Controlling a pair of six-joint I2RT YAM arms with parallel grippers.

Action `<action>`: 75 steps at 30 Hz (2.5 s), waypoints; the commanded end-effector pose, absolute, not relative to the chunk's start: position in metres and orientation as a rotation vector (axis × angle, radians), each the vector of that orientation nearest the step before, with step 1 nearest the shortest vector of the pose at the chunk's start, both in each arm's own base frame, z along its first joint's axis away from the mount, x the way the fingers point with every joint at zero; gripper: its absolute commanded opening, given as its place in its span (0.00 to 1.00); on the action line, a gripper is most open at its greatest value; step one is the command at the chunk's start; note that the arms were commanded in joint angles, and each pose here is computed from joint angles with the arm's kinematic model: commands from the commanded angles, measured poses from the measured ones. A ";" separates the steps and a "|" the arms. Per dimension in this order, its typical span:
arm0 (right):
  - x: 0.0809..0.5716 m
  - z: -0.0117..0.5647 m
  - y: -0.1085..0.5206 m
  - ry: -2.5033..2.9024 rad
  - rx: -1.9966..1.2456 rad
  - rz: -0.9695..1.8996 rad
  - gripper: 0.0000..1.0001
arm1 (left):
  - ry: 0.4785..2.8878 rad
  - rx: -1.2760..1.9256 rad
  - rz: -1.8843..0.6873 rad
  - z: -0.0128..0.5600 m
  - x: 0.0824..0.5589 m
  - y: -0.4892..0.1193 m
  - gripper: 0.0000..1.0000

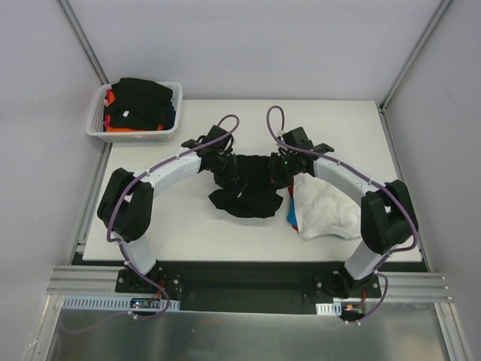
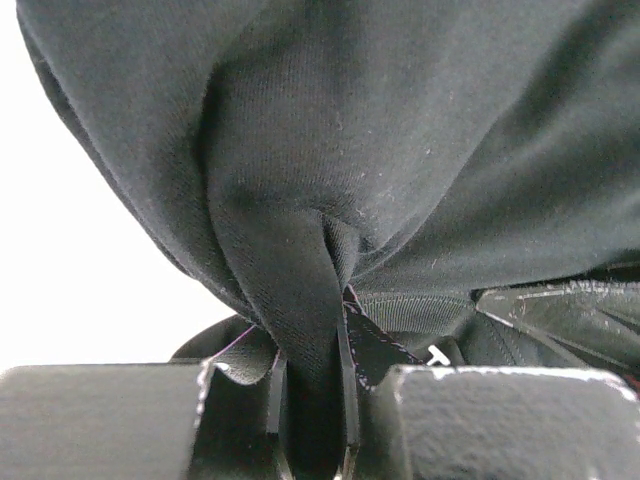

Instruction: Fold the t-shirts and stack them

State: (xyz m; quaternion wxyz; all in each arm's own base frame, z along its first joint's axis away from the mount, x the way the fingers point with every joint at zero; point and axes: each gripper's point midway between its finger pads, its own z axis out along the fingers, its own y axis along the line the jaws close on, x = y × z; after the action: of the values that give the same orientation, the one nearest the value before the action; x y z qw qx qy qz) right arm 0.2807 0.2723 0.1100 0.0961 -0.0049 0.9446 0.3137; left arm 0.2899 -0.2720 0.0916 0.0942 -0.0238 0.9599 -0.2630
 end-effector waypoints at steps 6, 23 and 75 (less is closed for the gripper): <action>0.264 0.130 0.218 2.753 0.065 0.850 0.01 | 2.824 0.081 -0.738 0.124 0.269 -0.293 0.00; 0.257 0.159 0.104 2.685 0.333 0.846 0.01 | 2.770 0.008 -0.846 0.161 0.262 -0.379 0.00; 0.236 0.152 -0.005 2.724 0.955 0.773 0.03 | 2.972 -0.010 -0.749 0.061 0.220 -0.478 0.00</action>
State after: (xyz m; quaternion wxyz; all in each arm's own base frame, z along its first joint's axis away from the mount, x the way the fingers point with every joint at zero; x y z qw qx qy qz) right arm 0.2347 0.0120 0.1500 0.0376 0.3181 0.9035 0.2847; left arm 0.2408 -0.5241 0.1163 0.0957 0.0068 0.9294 -0.3564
